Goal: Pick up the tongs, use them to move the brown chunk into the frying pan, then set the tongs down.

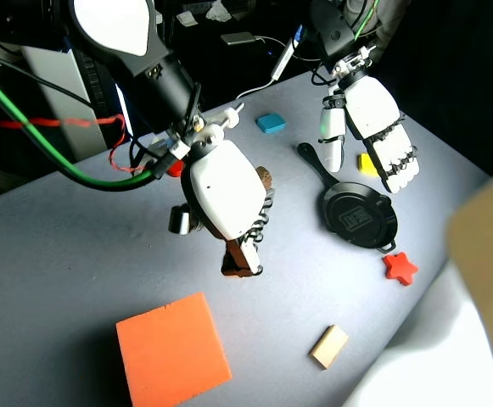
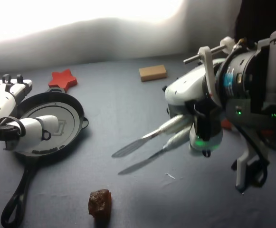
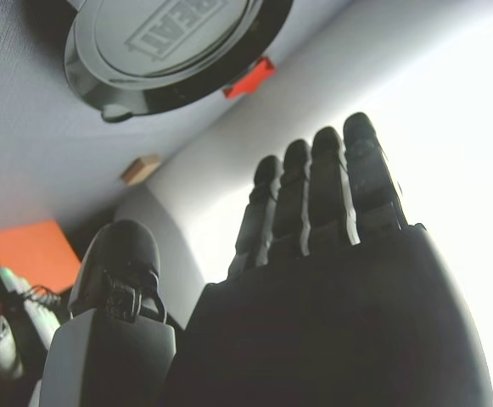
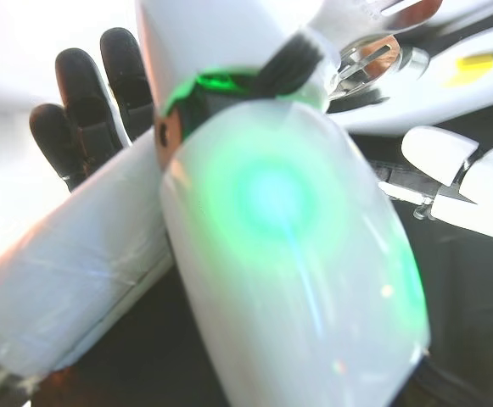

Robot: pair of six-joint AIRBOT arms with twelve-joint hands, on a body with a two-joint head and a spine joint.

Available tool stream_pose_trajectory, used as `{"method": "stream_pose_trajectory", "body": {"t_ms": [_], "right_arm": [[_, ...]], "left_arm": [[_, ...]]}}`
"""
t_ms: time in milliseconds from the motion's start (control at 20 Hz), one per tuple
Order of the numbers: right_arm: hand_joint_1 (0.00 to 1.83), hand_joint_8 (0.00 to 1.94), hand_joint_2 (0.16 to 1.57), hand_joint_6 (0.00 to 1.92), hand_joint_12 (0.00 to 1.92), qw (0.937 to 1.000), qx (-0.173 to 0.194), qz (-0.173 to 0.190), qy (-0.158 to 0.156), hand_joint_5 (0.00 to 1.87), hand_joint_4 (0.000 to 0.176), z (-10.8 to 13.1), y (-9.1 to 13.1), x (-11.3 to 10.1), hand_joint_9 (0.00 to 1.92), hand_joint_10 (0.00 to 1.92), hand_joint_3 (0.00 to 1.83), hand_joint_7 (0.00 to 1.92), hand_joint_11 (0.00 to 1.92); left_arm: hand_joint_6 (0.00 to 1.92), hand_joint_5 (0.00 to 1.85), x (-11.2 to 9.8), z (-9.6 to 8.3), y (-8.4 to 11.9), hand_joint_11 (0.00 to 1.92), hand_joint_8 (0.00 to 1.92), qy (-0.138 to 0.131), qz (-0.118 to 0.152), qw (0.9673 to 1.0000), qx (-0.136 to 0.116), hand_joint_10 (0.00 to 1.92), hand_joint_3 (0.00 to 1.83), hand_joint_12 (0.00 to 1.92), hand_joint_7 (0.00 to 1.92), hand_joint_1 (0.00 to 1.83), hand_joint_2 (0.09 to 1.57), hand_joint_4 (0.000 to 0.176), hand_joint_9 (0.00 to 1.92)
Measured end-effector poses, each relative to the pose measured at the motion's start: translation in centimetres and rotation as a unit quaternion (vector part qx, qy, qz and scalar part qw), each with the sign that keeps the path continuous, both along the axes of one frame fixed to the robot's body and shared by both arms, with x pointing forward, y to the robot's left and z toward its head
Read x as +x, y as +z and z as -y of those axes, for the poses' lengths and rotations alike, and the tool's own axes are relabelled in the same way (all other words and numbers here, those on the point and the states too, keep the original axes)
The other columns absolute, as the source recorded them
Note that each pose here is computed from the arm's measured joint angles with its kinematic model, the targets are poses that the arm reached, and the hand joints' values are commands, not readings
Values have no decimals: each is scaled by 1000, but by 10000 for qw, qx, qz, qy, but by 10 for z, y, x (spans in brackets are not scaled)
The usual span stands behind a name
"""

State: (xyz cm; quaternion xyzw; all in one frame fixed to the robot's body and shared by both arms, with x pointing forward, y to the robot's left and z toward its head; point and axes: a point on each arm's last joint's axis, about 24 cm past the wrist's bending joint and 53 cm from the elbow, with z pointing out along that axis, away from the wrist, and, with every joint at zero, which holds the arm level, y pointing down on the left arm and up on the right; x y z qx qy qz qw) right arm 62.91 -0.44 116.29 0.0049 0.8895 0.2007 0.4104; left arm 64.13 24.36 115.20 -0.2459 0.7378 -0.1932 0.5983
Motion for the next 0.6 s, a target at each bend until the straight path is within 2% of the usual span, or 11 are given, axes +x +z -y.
{"method": "stream_pose_trajectory", "body": {"t_ms": [150, 300, 450, 600], "right_arm": [[1096, 3, 1219, 2, 1348, 9996, 102, -129, -216, 827, 0, 5, -3, -5, 817, 5, 0, 819, 252], [1093, 0, 1216, 0, 1354, 9996, 71, -155, -235, 799, 0, 7, -4, -12, 808, 1, 0, 805, 239], [1067, 0, 1216, 0, 1363, 9993, 137, -257, -230, 744, 0, 2, -6, -22, 744, 0, 0, 752, 159], [1066, 1, 1208, 0, 1355, 9985, 208, -341, -361, 729, 0, 4, -8, -23, 728, 0, 0, 748, 147]], "left_arm": [[5, 19, 8, -14, 3, 0, 4, 145, 71, 9999, 52, 0, 0, 0, 39, 0, 1333, 0, 0], [5, 20, 16, -29, 7, 0, 2, 291, 150, 9994, 112, 0, 0, 0, 36, 0, 1335, 0, 0], [7, 17, 20, -37, 8, 0, 6, 377, 177, 9991, 125, 1, 0, 0, 44, 0, 1335, 0, 3], [1, 7, 21, -42, 9, 0, 1, 440, 182, 9988, 129, 0, 0, 0, 34, 0, 1336, 0, 1]]}}
